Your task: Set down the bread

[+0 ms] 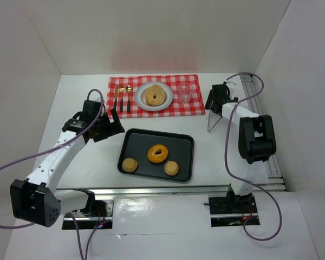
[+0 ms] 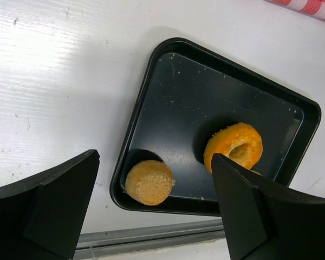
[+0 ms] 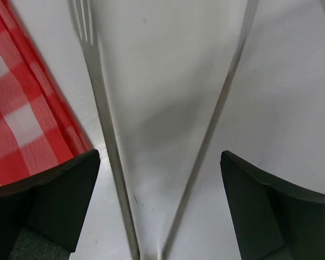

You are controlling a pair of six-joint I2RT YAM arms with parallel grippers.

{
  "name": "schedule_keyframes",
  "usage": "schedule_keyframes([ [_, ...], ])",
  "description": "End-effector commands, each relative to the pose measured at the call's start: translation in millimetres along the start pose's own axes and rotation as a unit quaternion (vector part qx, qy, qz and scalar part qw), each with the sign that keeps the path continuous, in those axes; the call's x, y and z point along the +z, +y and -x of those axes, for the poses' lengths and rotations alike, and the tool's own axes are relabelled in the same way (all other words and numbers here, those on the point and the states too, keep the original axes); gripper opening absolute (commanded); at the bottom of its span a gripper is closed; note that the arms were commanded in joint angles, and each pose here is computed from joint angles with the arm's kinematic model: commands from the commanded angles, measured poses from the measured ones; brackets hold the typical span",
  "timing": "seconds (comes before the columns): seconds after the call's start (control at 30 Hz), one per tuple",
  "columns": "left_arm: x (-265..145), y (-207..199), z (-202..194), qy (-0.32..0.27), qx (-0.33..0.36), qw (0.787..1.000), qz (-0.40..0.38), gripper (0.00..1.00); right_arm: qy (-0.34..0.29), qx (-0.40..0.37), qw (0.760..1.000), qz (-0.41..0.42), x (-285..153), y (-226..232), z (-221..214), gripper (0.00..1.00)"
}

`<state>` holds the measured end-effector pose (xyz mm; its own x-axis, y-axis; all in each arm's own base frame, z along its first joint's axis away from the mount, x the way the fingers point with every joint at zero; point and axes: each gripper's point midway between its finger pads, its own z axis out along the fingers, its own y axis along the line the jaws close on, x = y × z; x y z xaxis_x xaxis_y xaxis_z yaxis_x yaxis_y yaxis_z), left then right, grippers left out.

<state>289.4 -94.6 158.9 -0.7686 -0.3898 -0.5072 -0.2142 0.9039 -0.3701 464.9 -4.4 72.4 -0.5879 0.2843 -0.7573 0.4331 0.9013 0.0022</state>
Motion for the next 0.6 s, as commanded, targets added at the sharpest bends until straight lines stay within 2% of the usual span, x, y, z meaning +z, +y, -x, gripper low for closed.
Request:
schedule_keyframes([
  [0.0, -10, -6, 17, -0.022, 0.010, 1.000, -0.009, 0.98, -0.089, 0.050, 0.995, -0.001, -4, 15, 76, 1.00],
  [0.23, -21, 0, 29, -0.041, 0.024, 0.999, 0.009, 1.00, -0.090, 0.101, 0.989, -0.055, -61, -18, 99, 1.00],
  [0.37, -26, 5, 34, -0.056, 0.030, 0.998, 0.017, 1.00, -0.038, 0.101, 0.992, -0.060, -83, -36, 58, 1.00],
  [0.57, -29, 4, 35, -0.057, 0.032, 0.998, 0.008, 1.00, 0.000, 0.089, 0.994, -0.060, -97, -61, -4, 1.00],
])
